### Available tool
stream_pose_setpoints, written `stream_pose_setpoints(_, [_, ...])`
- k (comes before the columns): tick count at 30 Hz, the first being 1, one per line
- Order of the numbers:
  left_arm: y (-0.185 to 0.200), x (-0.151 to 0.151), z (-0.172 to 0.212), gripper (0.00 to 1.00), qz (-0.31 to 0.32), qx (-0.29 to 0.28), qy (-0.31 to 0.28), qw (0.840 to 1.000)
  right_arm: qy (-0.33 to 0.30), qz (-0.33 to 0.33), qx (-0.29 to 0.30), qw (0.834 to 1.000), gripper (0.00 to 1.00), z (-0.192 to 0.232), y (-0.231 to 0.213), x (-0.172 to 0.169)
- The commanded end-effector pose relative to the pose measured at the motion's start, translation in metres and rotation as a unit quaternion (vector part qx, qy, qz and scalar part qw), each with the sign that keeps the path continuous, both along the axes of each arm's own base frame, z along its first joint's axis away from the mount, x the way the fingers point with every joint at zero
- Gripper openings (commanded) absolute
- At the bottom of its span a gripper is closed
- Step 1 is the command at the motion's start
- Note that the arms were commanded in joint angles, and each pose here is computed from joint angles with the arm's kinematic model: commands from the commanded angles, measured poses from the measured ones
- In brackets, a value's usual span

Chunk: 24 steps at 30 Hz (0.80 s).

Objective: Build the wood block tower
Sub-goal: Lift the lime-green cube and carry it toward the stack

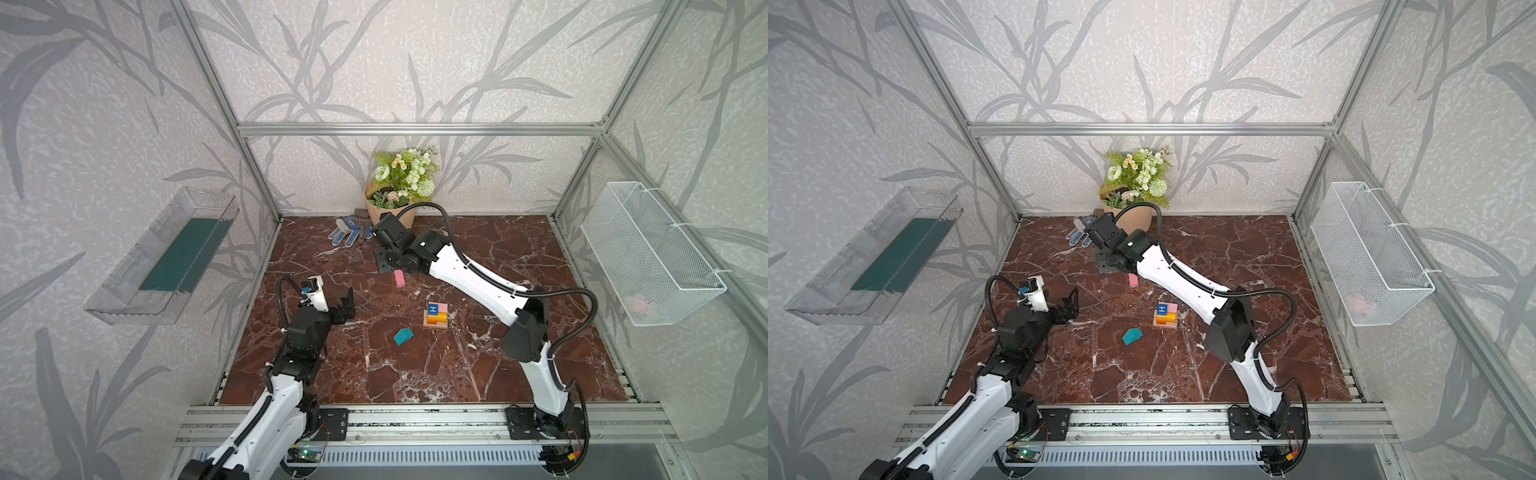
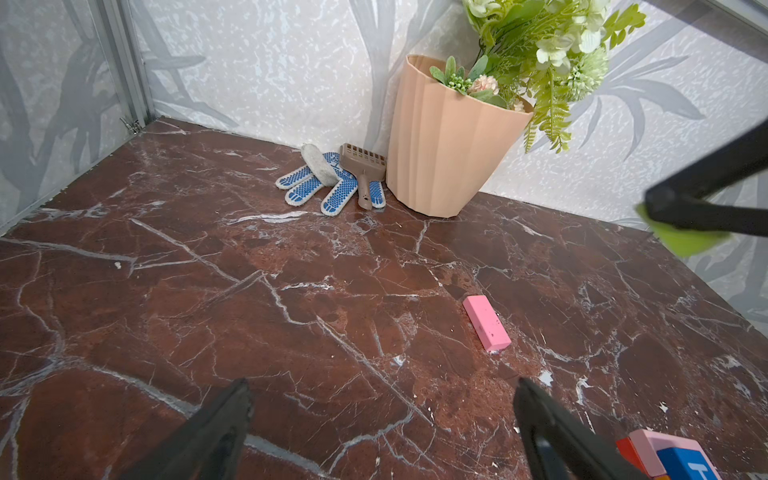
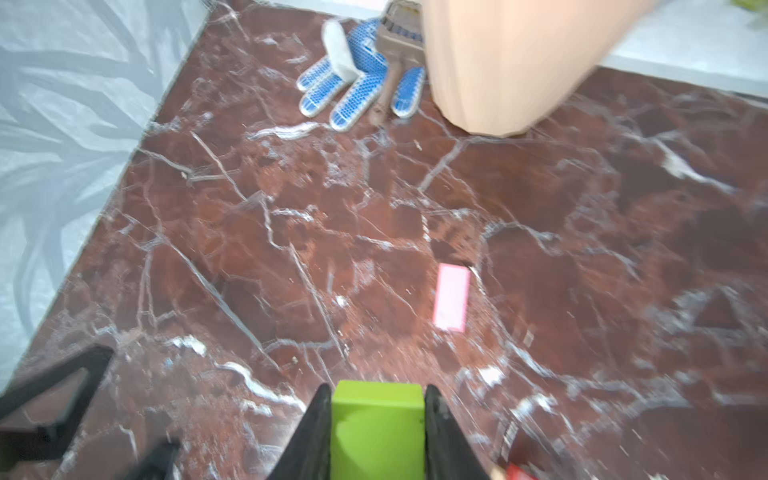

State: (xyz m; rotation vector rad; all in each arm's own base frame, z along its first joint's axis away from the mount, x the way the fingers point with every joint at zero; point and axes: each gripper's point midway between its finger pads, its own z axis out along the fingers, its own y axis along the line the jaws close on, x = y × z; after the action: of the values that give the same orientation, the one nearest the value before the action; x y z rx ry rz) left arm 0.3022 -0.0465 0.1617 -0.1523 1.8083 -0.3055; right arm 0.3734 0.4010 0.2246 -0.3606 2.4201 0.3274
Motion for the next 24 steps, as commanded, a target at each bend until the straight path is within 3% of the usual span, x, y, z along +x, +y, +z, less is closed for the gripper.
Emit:
stream_pose_setpoints(1, [0.004,0.0,0.001,0.99,0.012,-0.006,-0.007,1.0,-0.023,-0.032,0.005,0.999,0.15,-0.004,-0.024,-0.004])
stream_pose_setpoints(5, [0.003,0.0,0.001,0.99,0.007,-0.005,-0.007,1.0,-0.056,-0.081,0.027,0.995,0.2,-0.001,-0.072,-0.015])
stream_pose_setpoints(14, [0.002,0.001,0.001,0.99,0.006,-0.005,-0.006,1.0,-0.034,-0.172,0.06,0.983,0.2,-0.026,-0.164,-0.043])
stream_pose_setpoints(21, [-0.002,0.0,0.001,0.99,-0.006,-0.006,-0.006,1.0,-0.006,-0.197,0.056,0.979,0.2,-0.061,-0.187,-0.06])
stream_pose_setpoints(24, [-0.016,-0.001,0.002,0.99,-0.05,-0.004,-0.009,0.999,0.02,-0.187,0.058,0.98,0.19,-0.075,-0.182,-0.066])
